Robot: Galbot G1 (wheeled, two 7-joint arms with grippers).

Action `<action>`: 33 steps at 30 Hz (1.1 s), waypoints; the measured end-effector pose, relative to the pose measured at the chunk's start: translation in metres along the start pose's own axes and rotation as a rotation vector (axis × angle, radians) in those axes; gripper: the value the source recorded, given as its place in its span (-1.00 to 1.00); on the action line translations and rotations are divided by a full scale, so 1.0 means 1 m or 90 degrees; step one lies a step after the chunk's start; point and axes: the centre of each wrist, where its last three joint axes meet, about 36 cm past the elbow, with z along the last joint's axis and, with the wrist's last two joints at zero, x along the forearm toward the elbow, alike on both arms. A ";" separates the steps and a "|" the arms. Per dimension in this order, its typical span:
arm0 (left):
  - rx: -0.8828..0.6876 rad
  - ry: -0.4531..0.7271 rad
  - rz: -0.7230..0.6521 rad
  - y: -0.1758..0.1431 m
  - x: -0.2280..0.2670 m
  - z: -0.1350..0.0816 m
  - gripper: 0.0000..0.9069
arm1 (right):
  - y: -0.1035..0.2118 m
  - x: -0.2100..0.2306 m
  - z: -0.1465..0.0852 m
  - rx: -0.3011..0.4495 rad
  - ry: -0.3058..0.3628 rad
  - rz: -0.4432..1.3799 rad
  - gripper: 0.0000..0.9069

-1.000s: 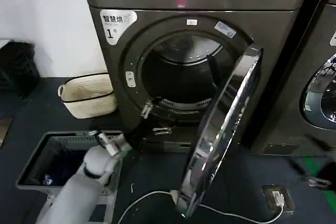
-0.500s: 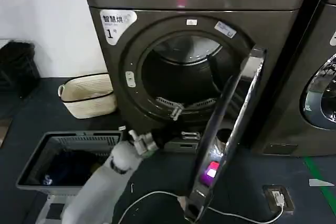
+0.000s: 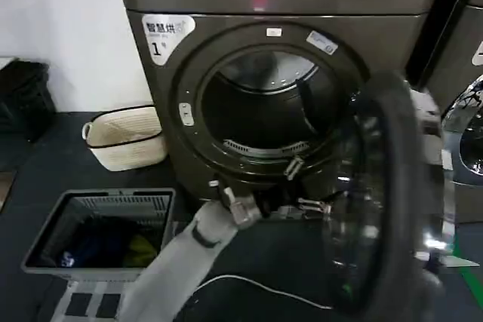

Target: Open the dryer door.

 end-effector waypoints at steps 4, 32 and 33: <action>0.011 -0.016 0.016 -0.008 -0.025 0.002 1.00 | -0.018 -0.008 0.006 0.008 0.006 0.026 1.00; 0.017 0.050 0.087 -0.009 -0.111 0.051 1.00 | -0.068 -0.024 0.026 0.039 0.039 0.122 1.00; 0.017 0.051 0.086 -0.008 -0.110 0.052 1.00 | -0.069 -0.024 0.027 0.038 0.038 0.123 1.00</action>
